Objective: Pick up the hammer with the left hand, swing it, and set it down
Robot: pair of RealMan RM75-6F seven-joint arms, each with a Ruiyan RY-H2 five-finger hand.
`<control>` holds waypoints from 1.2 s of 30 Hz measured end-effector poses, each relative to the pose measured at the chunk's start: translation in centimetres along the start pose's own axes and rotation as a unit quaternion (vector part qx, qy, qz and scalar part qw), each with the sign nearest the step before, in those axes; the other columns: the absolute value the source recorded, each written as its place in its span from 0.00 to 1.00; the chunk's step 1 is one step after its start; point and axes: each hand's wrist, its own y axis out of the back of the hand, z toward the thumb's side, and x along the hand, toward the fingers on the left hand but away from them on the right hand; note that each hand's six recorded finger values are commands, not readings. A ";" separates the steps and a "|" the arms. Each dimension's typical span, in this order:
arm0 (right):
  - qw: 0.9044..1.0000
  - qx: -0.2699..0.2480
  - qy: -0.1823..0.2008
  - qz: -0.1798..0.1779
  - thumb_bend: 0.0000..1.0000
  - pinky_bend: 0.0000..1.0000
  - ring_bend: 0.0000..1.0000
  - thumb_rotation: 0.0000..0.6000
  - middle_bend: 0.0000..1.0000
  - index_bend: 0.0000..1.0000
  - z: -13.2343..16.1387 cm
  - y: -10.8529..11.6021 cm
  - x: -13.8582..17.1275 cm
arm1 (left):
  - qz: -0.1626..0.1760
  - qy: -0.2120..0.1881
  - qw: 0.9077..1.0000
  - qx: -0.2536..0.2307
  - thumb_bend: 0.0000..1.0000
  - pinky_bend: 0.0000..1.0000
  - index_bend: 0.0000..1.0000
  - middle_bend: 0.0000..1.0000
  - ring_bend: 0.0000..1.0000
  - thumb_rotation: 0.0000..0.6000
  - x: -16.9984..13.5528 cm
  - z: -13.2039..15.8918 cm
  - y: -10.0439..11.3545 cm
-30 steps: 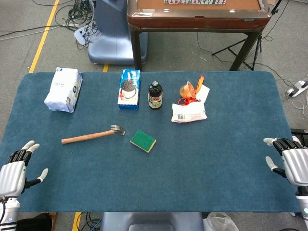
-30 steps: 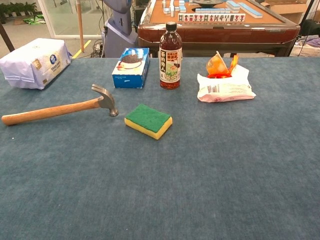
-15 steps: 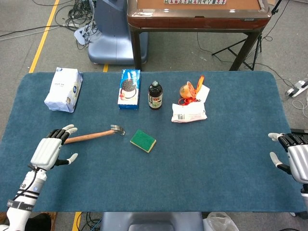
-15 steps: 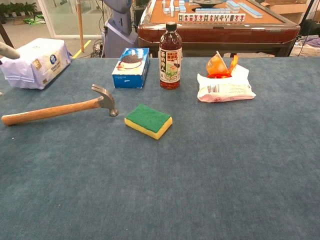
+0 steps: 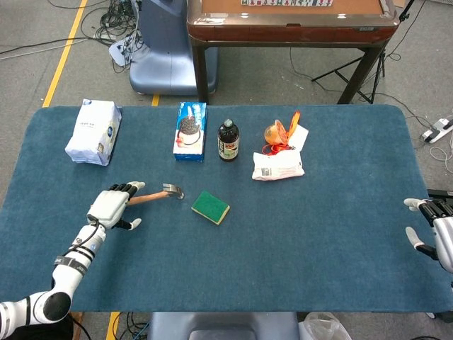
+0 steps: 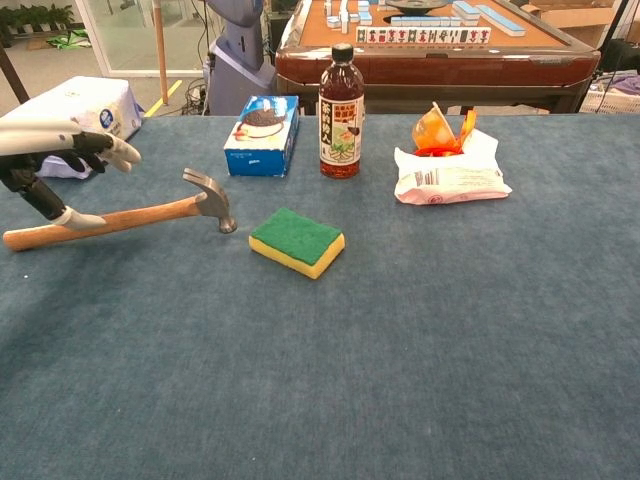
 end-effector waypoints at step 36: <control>1.000 0.001 -0.025 0.008 0.32 0.38 0.31 1.00 0.39 0.32 -2.0 -0.3 0.7 | -0.048 0.096 0.993 0.048 0.23 0.21 0.40 0.43 0.32 0.70 7.8 1.6 -2.3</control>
